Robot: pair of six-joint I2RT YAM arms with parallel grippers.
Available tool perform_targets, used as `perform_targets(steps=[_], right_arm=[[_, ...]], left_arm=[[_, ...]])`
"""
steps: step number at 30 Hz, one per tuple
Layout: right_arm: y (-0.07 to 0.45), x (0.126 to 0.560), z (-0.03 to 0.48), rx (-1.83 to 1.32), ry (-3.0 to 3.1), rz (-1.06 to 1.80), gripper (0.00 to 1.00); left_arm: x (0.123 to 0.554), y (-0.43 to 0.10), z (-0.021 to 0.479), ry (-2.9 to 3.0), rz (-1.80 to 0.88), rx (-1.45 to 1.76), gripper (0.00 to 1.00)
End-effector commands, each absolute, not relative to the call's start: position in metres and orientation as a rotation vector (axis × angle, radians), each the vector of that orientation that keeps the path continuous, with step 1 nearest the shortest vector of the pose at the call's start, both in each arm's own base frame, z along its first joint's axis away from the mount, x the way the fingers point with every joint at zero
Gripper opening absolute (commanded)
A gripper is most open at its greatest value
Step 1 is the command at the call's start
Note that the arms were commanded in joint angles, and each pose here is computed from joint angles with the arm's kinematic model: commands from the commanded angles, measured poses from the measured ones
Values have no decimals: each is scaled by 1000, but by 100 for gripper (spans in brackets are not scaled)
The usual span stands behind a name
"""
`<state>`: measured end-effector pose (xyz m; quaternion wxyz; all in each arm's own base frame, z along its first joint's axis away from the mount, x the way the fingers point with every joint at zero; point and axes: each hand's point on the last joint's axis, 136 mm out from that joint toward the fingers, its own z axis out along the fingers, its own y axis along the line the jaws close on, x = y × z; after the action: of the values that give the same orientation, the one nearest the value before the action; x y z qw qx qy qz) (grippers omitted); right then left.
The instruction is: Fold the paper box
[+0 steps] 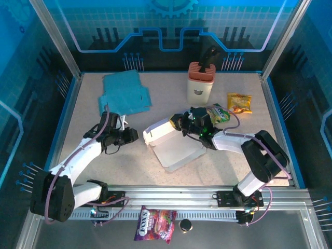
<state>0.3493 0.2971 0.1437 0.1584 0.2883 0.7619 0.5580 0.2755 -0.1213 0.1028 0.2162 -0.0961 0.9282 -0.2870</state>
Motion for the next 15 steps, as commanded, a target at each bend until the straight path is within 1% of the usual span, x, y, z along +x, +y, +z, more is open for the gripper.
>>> perform_targets(steps=[1, 8, 11, 15], right_arm=[[304, 351, 142, 725, 2202, 1640, 0], [307, 353, 143, 670, 2235, 1679, 0], [307, 353, 142, 668, 2242, 1682, 0], [308, 353, 144, 662, 2240, 1691, 0]], left_arm=[[281, -125, 113, 2473, -791, -150, 26], [270, -133, 102, 2445, -769, -38, 27], [267, -145, 104, 2377, -769, 75, 26], [267, -149, 106, 2363, -766, 98, 26]])
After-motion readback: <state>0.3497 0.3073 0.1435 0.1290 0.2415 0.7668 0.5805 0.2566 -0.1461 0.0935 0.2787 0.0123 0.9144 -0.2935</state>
